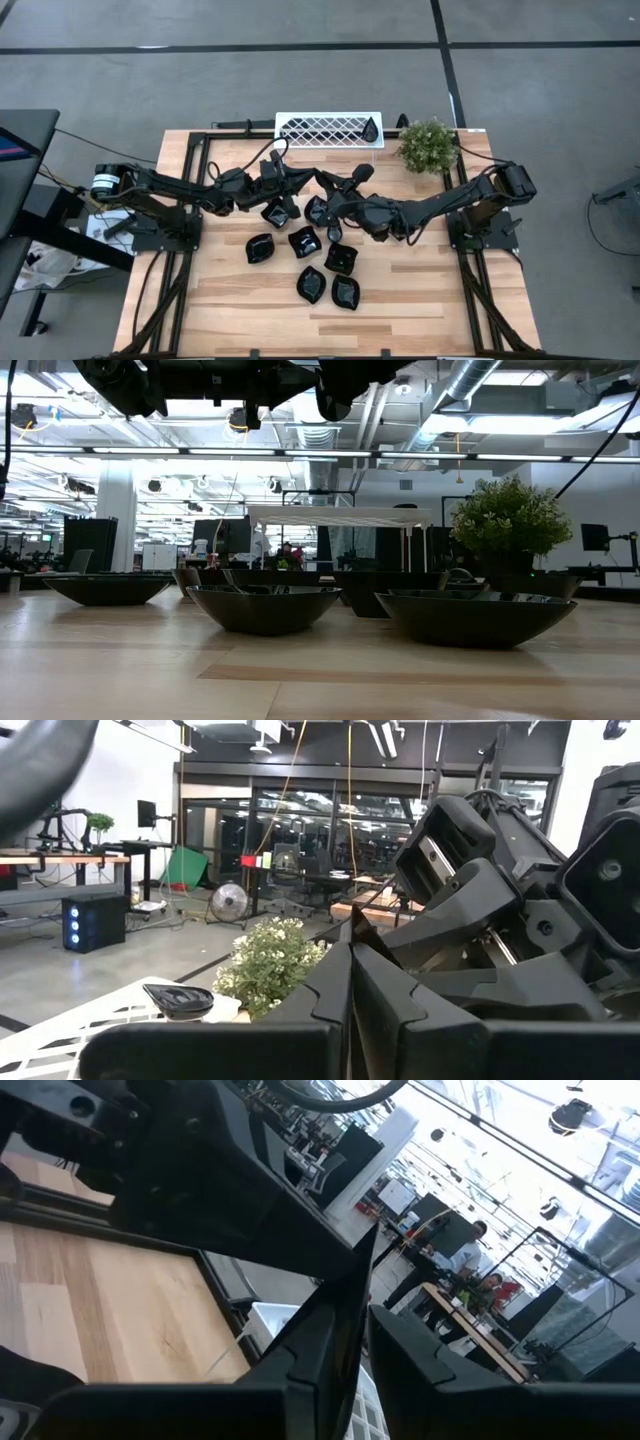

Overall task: Pick & Place Mini shaped plates
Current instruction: Stack the drop shaped plate on top of the drop shaped plate on the shelf

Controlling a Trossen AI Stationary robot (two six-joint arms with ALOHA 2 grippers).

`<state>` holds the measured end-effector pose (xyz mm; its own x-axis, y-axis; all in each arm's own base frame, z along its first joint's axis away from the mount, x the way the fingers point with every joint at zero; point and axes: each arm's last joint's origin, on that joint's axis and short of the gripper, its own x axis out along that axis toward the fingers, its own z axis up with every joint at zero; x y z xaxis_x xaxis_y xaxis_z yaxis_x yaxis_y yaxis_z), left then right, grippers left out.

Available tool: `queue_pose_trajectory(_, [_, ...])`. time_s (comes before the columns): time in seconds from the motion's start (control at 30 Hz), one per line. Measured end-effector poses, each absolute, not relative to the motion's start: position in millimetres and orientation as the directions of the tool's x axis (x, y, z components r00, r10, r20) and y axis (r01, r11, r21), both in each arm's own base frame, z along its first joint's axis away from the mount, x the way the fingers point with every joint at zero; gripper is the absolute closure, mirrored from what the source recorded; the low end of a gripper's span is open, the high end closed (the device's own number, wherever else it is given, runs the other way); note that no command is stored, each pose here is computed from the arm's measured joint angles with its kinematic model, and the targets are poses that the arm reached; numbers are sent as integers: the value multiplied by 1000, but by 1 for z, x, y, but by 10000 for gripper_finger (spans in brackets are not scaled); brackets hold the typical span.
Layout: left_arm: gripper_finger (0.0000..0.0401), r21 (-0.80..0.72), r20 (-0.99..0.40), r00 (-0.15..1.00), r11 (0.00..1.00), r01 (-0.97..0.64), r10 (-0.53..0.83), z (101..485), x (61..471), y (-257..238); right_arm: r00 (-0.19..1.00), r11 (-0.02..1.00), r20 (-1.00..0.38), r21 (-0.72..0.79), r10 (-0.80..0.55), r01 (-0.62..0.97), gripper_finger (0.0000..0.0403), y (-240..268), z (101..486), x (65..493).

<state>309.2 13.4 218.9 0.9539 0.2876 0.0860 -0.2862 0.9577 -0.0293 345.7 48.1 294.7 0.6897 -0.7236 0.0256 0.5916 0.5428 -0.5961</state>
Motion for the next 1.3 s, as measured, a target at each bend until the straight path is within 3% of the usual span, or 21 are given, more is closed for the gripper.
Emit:
queue_pose_trajectory(0.47, [388,-30,86,953,957,-289,290,219,309,14,688,551,25,-577,-726,602,345,48,295,346])
queue_pose_trajectory(0.83, [388,-29,83,952,956,-293,294,218,309,14,683,548,26,-574,-730,608,398,48,295,346])
queue_pose_trajectory(1.3, [388,-29,84,953,956,-291,292,218,309,14,684,549,26,-574,-729,607,400,48,295,346])
